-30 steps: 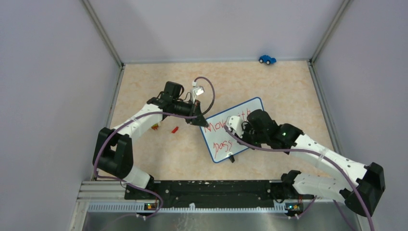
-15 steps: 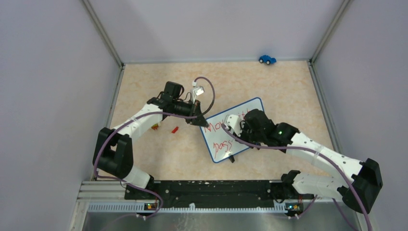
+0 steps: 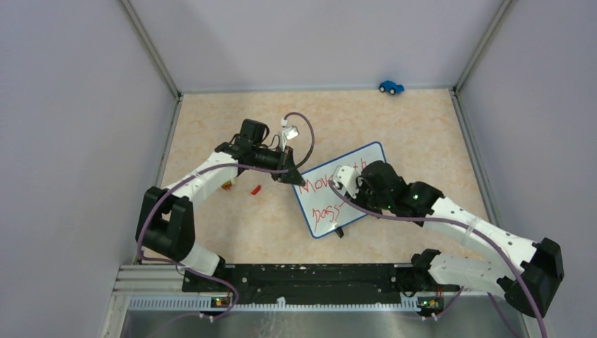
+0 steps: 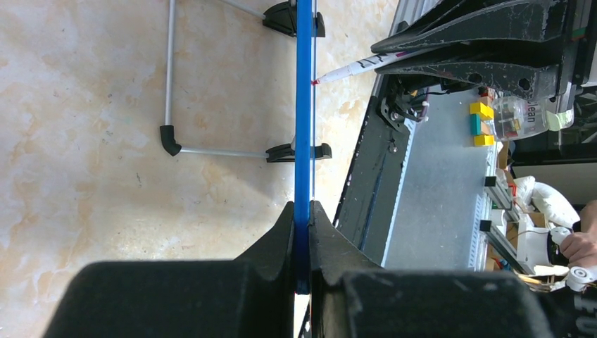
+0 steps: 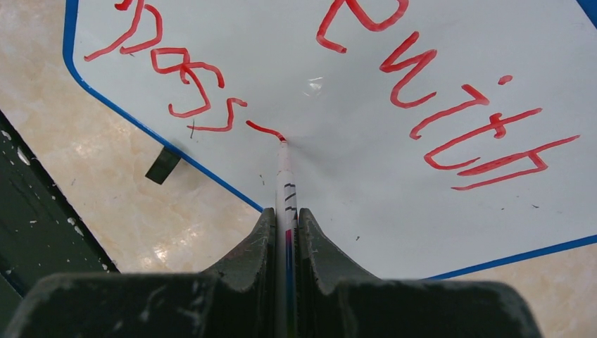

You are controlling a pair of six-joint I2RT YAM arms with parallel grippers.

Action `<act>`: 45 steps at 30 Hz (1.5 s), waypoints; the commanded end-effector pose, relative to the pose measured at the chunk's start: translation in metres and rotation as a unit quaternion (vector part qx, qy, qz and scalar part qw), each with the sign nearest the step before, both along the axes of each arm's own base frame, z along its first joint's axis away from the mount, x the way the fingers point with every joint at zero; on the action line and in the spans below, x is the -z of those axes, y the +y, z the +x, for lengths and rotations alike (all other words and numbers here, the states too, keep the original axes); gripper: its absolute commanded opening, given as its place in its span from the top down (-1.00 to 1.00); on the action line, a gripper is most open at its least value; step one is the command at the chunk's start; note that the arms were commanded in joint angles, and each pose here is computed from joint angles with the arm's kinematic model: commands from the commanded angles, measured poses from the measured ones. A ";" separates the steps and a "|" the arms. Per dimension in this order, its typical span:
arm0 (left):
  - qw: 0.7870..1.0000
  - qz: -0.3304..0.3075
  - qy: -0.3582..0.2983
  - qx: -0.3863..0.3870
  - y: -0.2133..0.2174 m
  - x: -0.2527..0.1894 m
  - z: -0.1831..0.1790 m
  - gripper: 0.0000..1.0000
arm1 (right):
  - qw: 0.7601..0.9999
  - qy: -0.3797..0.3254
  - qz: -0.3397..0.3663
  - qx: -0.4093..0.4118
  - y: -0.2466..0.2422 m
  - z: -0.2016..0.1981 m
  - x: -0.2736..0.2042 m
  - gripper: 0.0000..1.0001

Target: Write a sentence on the whiteboard

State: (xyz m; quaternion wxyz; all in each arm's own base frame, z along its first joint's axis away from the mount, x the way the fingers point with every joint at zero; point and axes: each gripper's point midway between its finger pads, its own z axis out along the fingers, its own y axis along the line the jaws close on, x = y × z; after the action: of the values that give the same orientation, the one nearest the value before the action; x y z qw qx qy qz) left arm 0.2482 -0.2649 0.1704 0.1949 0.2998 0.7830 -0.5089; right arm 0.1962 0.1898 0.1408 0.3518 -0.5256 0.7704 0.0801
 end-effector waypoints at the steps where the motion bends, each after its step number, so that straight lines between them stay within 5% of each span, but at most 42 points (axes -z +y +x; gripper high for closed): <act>1: 1.000 0.012 -0.018 -0.020 0.003 0.006 0.014 1.00 | 1.000 -0.014 0.008 0.005 0.001 0.007 -0.007 1.00; 15: 1.000 0.014 -0.019 -0.021 0.004 0.007 0.014 1.00 | 0.997 0.041 -0.028 -0.060 0.011 -0.014 0.023 1.00; 32: 1.000 0.010 -0.019 -0.019 0.003 0.004 0.013 1.00 | 0.997 -0.038 0.047 -0.042 0.018 -0.001 -0.039 1.00; 45: 1.000 0.011 -0.020 -0.019 0.004 0.005 0.013 1.00 | 0.999 -0.028 0.022 -0.021 0.021 0.011 -0.019 1.00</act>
State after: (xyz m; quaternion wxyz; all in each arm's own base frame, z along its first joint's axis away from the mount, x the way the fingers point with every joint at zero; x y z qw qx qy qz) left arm 0.2483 -0.2652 0.1709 0.1937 0.2972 0.7837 -0.5099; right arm 0.1975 0.2026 0.1468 0.3618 -0.5438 0.7517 0.0913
